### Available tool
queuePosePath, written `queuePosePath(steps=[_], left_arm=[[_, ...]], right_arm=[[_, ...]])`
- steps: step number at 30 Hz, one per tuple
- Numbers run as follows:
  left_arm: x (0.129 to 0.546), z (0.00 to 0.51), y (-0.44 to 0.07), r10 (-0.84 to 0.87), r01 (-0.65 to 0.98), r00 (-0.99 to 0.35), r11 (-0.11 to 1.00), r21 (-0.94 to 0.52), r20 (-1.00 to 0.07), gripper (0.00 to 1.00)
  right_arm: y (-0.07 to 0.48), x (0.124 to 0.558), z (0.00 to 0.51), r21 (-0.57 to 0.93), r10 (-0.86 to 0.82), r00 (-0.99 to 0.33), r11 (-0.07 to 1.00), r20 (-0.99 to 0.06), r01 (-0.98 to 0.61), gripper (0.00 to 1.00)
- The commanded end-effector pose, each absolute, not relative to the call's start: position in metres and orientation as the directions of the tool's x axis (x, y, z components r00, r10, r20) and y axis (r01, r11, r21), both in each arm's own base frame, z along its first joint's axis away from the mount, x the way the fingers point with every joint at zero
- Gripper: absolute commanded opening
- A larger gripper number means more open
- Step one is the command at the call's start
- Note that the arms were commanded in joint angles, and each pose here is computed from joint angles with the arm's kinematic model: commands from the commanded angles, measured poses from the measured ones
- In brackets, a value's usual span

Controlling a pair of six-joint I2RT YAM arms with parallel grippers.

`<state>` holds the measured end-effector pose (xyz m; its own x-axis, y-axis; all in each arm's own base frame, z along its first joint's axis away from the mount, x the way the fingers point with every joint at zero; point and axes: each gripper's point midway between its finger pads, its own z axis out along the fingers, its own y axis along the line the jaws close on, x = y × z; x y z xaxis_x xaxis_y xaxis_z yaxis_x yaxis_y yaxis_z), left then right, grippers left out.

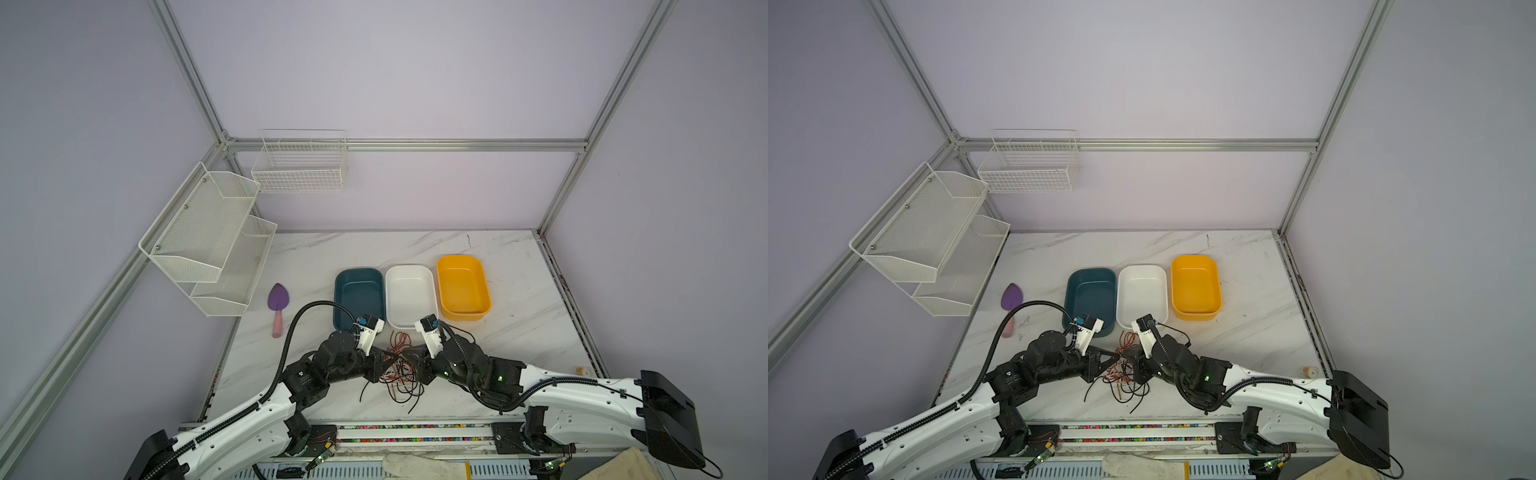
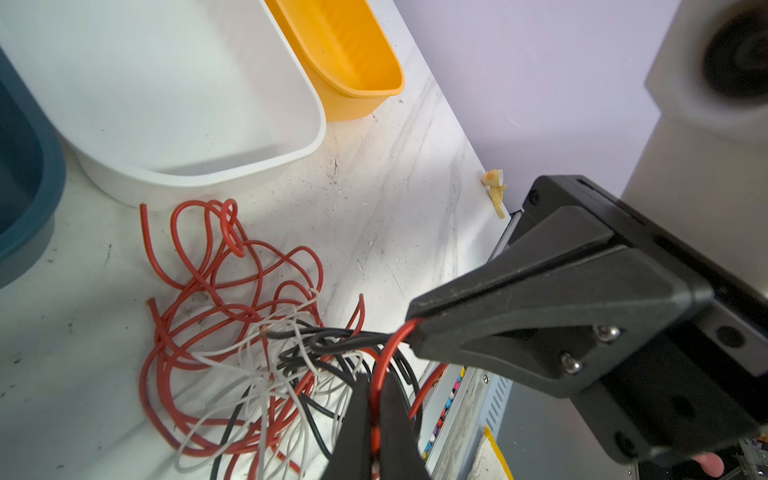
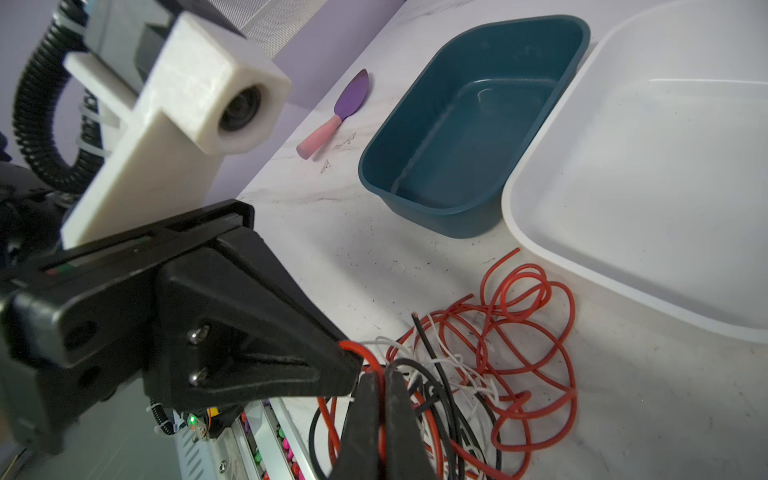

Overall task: Untangle the cables
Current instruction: 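Lift the red wire with the left gripper while the right holds the bundle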

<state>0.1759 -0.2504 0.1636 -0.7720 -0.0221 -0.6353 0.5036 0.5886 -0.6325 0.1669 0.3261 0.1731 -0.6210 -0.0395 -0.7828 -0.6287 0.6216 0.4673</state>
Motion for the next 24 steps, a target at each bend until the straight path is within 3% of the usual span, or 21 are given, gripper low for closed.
queuePosePath(steps=[1,11,18,24], left_arm=[[0.198,0.219,-0.258,-0.115,0.492,-0.735,0.588,-0.642,-0.669,0.00],[0.222,0.250,-0.274,-0.137,0.403,-0.782,0.632,-0.661,-0.608,0.00],[0.234,0.281,-0.279,-0.153,0.383,-0.778,0.655,-0.652,-0.610,0.00],[0.241,0.313,-0.284,-0.193,0.392,-0.759,0.627,-0.673,-0.622,0.00]], right_arm=[[0.307,0.184,0.181,0.486,0.055,-0.613,0.666,-0.788,-0.565,0.08],[0.283,0.178,0.198,0.505,0.088,-0.592,0.632,-0.801,-0.588,0.49],[0.287,0.167,0.182,0.460,-0.012,-0.590,0.613,-0.808,-0.642,0.50],[0.284,0.166,0.183,0.505,0.048,-0.596,0.589,-0.801,-0.631,0.43]])
